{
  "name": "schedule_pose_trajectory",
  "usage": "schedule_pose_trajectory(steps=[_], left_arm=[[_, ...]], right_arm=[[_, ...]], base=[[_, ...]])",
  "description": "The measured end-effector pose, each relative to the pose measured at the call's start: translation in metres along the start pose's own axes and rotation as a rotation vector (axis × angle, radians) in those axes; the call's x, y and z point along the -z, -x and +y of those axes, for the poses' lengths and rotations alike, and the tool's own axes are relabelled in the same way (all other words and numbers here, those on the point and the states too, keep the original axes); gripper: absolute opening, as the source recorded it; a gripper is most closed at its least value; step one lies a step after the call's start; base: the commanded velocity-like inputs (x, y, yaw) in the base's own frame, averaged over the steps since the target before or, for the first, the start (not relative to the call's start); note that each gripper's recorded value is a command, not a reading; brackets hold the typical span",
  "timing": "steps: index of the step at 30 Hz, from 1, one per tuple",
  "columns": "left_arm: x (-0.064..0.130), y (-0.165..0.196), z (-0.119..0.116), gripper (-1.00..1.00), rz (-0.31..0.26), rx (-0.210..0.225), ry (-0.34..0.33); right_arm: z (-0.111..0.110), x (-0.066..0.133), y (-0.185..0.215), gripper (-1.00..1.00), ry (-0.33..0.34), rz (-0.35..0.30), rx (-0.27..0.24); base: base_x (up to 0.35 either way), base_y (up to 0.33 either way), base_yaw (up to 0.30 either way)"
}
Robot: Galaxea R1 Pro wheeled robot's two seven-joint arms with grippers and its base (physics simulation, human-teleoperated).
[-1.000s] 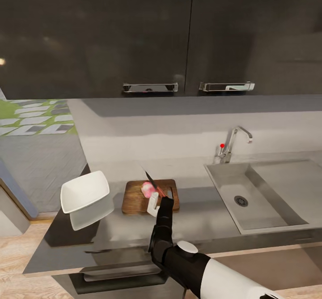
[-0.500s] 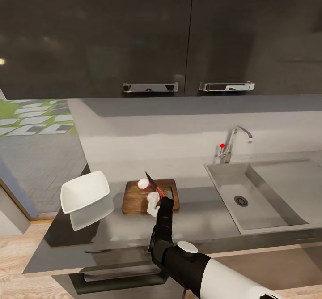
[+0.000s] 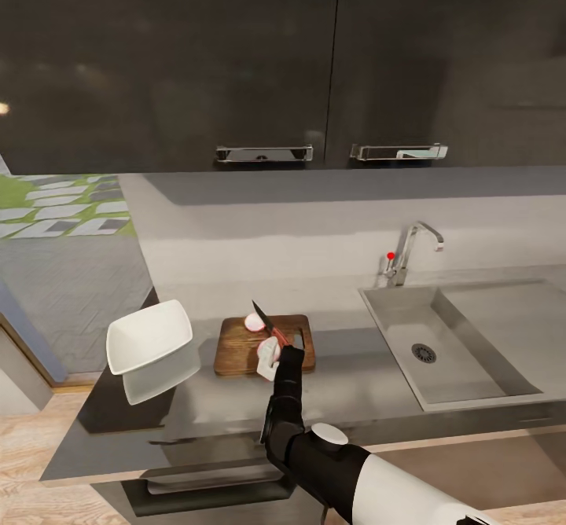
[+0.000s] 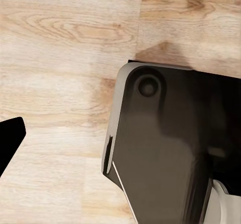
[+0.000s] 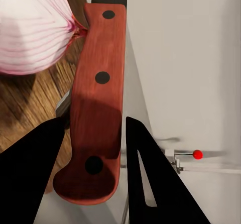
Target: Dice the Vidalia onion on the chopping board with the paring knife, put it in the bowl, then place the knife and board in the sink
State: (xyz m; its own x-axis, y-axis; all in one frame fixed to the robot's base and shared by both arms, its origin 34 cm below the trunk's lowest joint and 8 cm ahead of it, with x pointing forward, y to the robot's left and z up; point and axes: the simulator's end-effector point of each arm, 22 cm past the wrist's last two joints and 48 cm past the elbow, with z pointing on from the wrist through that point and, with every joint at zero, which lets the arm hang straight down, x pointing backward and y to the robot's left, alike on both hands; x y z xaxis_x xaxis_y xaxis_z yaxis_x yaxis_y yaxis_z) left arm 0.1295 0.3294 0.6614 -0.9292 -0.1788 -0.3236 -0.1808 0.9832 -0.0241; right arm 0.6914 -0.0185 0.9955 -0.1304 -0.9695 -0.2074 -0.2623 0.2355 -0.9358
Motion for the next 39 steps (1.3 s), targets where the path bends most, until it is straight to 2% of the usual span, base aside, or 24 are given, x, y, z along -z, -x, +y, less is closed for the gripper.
schedule_pose_trajectory(steps=[10, 19, 39], left_arm=[[0.0001, -0.0006, 0.0002, 1.00, 0.001, 0.000, 0.000], [0.0000, -0.0007, 0.0001, 1.00, 0.002, 0.000, 0.000], [0.0001, -0.0007, 0.0001, 1.00, 0.002, 0.000, 0.000]], right_arm=[[-0.0022, 0.0002, 0.0011, -1.00, -0.009, -0.004, 0.000], [-0.0022, 0.0002, 0.0015, -1.00, -0.010, -0.005, 0.000], [0.0023, -0.0013, -0.0030, -1.00, 0.001, 0.005, 0.006]], base=[[-0.006, 0.000, 0.000], [-0.164, 0.000, 0.000], [-0.007, 0.000, 0.000]])
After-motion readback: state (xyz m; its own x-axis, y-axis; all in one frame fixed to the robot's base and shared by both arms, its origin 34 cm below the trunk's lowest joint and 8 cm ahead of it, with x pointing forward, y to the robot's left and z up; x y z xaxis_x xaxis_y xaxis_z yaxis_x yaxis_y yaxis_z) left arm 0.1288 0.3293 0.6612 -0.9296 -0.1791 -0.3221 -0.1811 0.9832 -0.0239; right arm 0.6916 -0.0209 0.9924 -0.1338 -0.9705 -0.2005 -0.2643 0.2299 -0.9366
